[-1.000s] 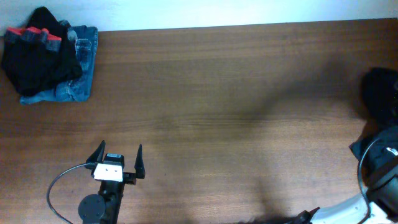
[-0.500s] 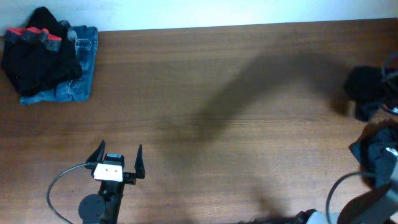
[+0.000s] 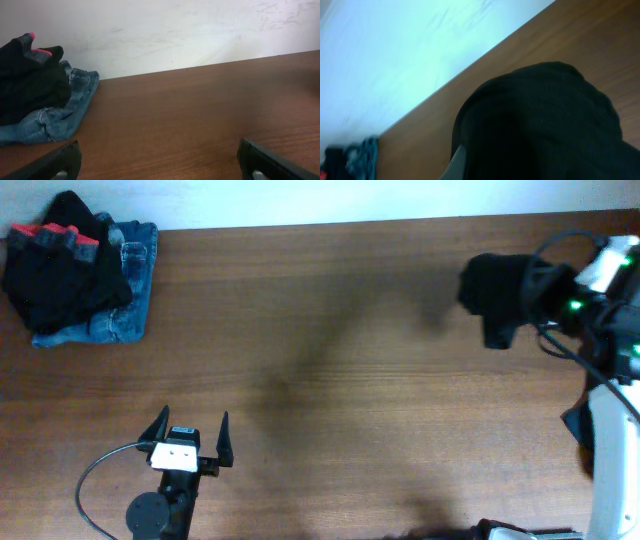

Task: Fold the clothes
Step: 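Lift the black garment and carry it to the table center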

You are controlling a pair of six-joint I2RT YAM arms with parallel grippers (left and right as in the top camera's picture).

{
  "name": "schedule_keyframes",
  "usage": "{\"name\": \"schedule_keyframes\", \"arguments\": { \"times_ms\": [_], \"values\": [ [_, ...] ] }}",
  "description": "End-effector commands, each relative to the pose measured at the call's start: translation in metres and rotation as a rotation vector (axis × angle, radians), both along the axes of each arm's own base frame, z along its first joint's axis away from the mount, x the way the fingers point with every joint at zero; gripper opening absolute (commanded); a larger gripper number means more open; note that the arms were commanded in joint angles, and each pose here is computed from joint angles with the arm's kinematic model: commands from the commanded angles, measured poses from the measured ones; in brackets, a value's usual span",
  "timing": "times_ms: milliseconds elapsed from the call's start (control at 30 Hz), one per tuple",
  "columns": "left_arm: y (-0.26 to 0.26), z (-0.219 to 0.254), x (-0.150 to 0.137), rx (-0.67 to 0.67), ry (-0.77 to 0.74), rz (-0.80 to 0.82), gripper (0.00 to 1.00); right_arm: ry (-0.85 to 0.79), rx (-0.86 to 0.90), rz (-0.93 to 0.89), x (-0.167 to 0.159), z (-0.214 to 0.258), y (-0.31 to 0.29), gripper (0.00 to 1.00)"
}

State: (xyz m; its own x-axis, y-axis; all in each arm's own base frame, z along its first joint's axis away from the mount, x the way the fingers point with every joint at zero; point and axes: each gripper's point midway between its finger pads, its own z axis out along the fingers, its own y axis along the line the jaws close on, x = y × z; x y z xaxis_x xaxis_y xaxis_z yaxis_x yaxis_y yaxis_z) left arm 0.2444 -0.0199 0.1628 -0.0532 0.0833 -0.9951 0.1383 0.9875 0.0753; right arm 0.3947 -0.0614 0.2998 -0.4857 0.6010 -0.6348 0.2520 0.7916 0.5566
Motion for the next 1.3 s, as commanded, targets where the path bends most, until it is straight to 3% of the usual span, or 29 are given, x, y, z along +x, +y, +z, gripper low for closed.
{"name": "schedule_keyframes", "arguments": {
  "times_ms": [0,500,867,1233,1267],
  "values": [
    [0.002,-0.001,0.000,0.013,-0.004,0.009,0.99,-0.007,0.007,0.100,0.006,0.004,0.037,0.04],
    [0.002,-0.001,0.000,0.013,-0.004,0.009,0.99,0.054,0.097,0.541,-0.016,-0.010,0.216,0.08],
    [0.002,-0.001,0.000,0.013,-0.004,0.009,0.99,0.093,0.222,0.696,-0.051,-0.002,0.289,0.07],
    [0.002,-0.001,0.000,0.013,-0.004,0.009,0.99,0.168,0.209,0.740,-0.056,-0.029,0.314,0.13],
    [0.002,-0.001,0.000,0.013,-0.004,0.009,0.99,0.186,0.207,0.749,-0.056,-0.035,0.319,0.20]
  ]
}}
